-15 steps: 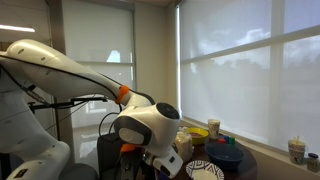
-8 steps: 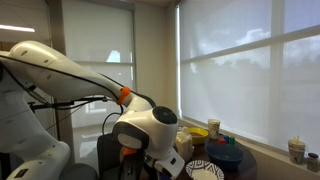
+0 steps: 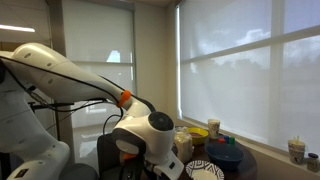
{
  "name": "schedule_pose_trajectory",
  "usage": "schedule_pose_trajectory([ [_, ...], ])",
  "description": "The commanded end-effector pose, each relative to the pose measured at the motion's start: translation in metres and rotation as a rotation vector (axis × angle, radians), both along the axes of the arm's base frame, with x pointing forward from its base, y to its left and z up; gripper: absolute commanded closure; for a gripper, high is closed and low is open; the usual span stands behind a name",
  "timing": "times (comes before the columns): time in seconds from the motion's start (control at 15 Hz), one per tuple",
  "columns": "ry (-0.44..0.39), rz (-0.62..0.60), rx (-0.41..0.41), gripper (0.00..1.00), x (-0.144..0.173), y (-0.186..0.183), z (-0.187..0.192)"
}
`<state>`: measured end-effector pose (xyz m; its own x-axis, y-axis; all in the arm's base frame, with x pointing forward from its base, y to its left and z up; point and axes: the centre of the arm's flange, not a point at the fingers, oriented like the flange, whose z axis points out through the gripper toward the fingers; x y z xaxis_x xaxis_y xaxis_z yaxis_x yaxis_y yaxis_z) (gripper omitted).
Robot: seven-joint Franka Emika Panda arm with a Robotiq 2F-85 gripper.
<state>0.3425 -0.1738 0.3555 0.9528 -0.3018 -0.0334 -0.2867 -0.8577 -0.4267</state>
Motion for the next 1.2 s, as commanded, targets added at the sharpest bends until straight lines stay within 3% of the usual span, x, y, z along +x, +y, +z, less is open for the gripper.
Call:
schedule_pose_trajectory([
  [0.0,-0.015,0.003,0.021,0.00,0.004,0.003,-0.010],
  [1.13,0.060,-0.057,0.002,0.00,-0.001,-0.017,-0.017],
])
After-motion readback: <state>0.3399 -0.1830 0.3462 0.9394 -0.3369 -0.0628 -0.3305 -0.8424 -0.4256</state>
